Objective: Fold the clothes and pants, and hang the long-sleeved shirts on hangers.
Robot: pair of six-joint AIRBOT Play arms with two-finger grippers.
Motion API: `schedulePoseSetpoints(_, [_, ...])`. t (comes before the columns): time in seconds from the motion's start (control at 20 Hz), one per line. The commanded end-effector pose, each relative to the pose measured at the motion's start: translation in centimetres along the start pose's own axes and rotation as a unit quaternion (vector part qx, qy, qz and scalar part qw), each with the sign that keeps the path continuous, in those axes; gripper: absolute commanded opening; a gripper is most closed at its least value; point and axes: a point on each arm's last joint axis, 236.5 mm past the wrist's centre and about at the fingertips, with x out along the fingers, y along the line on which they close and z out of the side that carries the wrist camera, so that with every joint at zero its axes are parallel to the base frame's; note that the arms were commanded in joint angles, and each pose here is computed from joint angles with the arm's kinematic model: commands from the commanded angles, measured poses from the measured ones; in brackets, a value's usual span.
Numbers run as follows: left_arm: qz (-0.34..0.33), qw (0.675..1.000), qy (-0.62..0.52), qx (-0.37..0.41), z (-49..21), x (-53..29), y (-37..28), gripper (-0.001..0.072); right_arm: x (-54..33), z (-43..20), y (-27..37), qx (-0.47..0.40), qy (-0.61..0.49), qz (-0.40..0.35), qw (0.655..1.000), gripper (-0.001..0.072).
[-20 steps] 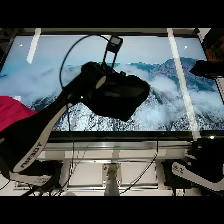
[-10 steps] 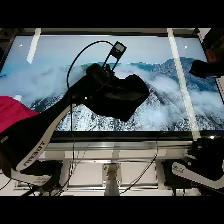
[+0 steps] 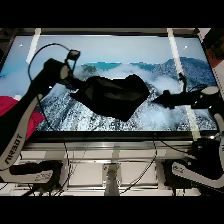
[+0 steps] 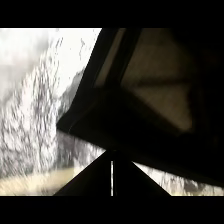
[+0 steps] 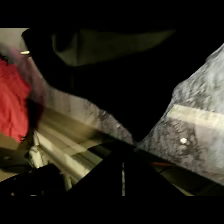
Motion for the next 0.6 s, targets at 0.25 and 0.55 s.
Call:
schedulePoseSetpoints(0.25, [-0.144, 0.966, 0.031, -0.213, -3.0, 0.5, 5.0, 0.0008, 9.6, -5.9, -2.1, 0.096, 0.014, -0.046, 0.994, 0.0454])
schedulePoseSetpoints(0.55, [-0.151, 0.965, 0.031, -0.212, -2.8, 0.4, 4.4, 0.0008, 12.9, -6.6, -2.8, 0.152, 0.000, -0.084, 0.985, 0.0454])
